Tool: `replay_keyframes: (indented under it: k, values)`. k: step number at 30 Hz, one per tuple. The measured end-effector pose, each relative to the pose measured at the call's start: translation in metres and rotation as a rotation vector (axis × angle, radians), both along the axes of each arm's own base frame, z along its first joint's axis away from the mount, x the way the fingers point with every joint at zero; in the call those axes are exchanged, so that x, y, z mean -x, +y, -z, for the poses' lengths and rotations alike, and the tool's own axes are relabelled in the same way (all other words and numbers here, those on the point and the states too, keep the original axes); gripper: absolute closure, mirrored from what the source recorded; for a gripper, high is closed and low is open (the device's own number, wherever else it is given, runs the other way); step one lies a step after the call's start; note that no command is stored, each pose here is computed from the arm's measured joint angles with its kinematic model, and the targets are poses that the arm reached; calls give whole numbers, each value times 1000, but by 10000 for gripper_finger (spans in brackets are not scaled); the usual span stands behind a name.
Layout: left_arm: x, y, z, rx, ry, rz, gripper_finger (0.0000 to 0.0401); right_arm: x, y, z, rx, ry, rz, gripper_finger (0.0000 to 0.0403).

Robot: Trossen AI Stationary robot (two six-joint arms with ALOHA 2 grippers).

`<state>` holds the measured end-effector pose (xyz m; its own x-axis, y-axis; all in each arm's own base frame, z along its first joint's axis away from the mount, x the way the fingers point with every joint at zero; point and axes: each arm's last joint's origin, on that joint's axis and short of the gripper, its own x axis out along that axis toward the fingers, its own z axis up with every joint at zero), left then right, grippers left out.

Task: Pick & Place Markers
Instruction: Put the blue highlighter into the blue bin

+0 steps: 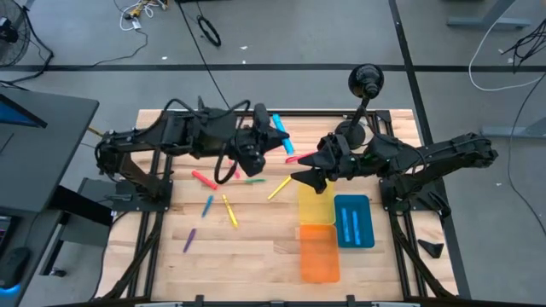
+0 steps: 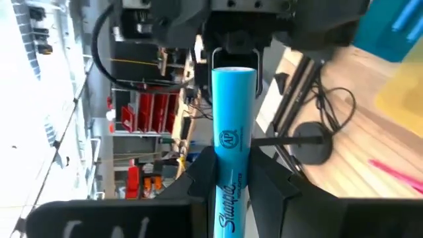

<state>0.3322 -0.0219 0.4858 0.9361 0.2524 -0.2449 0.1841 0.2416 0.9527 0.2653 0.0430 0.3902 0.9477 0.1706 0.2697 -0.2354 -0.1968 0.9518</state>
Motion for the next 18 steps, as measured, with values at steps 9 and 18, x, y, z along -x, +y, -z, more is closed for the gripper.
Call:
replay_keyframes:
  k: [9, 18]
  values:
    - [-17, -20, 13, -31, 26, 39, 336, 0, 1, -1, -2, -13, -3, 103]
    - [-22, -33, 19, -19, 32, 45, 336, 0, 1, 1, -14, 18, -8, 116]
